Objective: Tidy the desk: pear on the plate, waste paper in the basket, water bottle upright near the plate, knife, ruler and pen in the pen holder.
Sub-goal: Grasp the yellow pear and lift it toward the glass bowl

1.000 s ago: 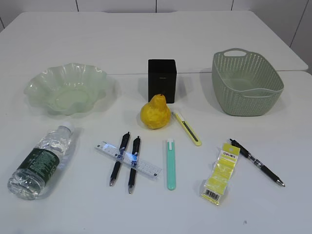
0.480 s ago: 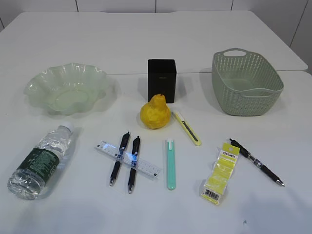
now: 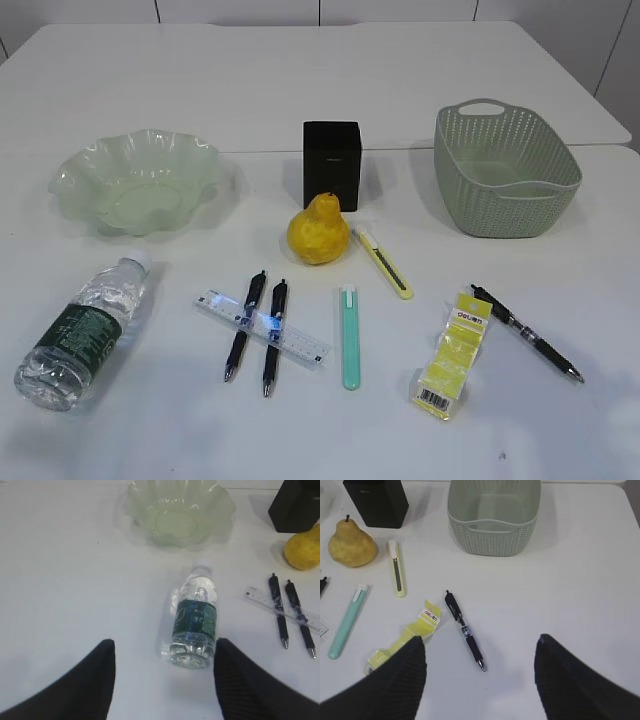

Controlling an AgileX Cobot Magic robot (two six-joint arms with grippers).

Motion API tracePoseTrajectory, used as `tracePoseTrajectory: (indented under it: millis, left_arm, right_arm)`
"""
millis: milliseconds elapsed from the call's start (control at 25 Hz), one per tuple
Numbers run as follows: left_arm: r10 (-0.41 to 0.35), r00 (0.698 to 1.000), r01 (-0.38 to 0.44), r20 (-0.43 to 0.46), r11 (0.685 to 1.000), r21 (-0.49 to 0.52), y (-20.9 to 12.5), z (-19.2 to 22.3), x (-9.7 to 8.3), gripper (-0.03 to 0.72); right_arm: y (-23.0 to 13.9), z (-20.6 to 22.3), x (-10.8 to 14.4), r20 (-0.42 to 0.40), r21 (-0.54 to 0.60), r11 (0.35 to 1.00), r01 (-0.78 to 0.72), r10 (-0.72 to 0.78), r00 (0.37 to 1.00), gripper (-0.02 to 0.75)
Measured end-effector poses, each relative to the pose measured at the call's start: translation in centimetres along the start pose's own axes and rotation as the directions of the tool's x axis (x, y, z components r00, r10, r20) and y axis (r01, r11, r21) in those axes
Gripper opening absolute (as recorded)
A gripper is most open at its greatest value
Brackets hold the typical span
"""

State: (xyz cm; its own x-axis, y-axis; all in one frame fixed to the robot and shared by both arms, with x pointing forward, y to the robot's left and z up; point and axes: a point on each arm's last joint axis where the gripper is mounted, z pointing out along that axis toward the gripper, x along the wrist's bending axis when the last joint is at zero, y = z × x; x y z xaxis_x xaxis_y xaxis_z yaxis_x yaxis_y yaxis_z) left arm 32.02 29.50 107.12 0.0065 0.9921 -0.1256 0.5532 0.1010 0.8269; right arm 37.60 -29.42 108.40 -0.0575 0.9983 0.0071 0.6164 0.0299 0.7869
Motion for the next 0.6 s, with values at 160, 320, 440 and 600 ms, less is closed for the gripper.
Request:
tracePoseTrajectory:
  millis: [160, 320, 440, 600]
  left_arm:
    - [-0.005, 1.0, 0.005, 0.006, 0.999, 0.041, 0.4, 1.1, 0.0, 0.437]
    - [-0.006, 1.0, 0.006, 0.005, 0.999, 0.039, 1.7, 1.4, 0.0, 0.437]
    - [-0.005, 1.0, 0.005, 0.006, 1.0, 0.031, 3.1, 1.4, -0.1, 0.435]
    - [-0.008, 1.0, 0.007, 0.007, 0.999, 0.047, 4.9, 2.1, -0.2, 0.426]
  right_arm:
    - [1.6, 1.3, 0.2, -0.041, 0.067, 0.998, 0.017, -0.014, 0.999, 0.502]
    - [3.1, 2.5, 0.3, -0.069, 0.135, 0.991, 0.021, -0.011, 0.998, 0.501]
    - [3.9, 3.7, 0.3, -0.086, 0.199, 0.979, 0.044, -0.027, 0.996, 0.501]
    - [4.7, 5.1, 0.3, -0.106, 0.253, 0.964, 0.075, -0.049, 0.993, 0.501]
